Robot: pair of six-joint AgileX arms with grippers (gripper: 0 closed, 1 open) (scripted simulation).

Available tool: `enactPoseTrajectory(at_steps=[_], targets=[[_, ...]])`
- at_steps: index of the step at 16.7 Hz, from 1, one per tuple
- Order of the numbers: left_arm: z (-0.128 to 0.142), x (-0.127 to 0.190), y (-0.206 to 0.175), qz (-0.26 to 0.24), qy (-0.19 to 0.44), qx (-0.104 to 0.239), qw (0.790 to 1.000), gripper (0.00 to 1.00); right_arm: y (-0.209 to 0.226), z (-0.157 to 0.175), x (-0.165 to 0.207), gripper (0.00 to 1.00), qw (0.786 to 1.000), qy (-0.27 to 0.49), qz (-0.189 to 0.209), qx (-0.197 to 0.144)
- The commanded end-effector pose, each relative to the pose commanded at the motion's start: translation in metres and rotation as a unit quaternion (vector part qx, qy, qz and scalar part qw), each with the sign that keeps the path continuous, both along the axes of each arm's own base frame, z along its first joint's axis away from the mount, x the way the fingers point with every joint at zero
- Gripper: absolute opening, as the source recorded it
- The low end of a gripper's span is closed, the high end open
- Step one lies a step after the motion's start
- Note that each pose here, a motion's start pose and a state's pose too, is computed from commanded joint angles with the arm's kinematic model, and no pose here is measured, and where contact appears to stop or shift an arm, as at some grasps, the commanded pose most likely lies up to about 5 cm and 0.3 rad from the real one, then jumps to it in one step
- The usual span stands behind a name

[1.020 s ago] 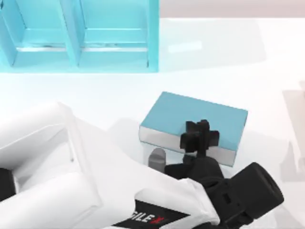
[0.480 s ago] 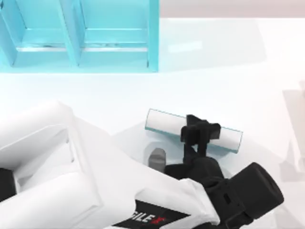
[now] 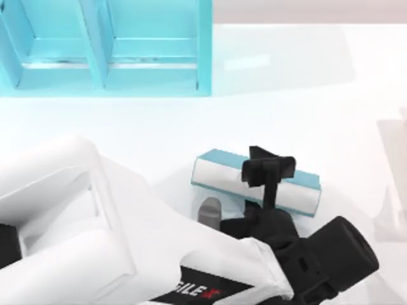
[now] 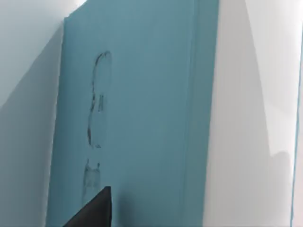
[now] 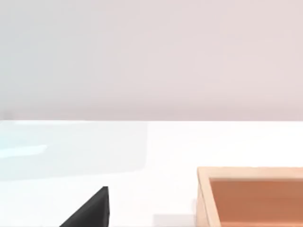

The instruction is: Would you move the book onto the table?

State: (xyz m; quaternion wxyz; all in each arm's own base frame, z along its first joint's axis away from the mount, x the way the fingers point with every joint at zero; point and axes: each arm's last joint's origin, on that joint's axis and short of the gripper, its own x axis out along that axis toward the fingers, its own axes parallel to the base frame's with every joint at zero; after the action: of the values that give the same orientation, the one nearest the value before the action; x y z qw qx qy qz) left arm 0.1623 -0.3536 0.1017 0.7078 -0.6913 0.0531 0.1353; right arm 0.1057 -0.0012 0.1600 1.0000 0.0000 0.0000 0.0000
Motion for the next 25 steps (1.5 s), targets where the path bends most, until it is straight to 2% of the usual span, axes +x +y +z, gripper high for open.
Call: enactPoseTrajectory(at_steps=[6, 10, 14, 20, 25], targets=[[-0.007, -0.013, -0.005, -0.002, 0.007, -0.002, 1.0, 1.0, 0.0, 0.0, 0.0, 1.0, 1.0, 0.0, 0.0, 0.0], [-0.017, -0.044, -0.012, -0.003, 0.022, -0.007, 1.0, 1.0, 0.0, 0.0, 0.0, 1.0, 1.0, 0.0, 0.0, 0.0], [-0.02, -0.083, -0.01, 0.0, 0.03, 0.002, 1.0, 1.0, 0.0, 0.0, 0.0, 1.0, 1.0, 0.0, 0.0, 0.0], [-0.004, -0.131, 0.0, 0.003, 0.014, 0.011, 1.0, 1.0, 0.0, 0.0, 0.0, 1.0, 1.0, 0.0, 0.0, 0.0], [0.009, -0.15, 0.003, 0.0, 0.001, 0.002, 1.0, 1.0, 0.0, 0.0, 0.0, 1.0, 1.0, 0.0, 0.0, 0.0]])
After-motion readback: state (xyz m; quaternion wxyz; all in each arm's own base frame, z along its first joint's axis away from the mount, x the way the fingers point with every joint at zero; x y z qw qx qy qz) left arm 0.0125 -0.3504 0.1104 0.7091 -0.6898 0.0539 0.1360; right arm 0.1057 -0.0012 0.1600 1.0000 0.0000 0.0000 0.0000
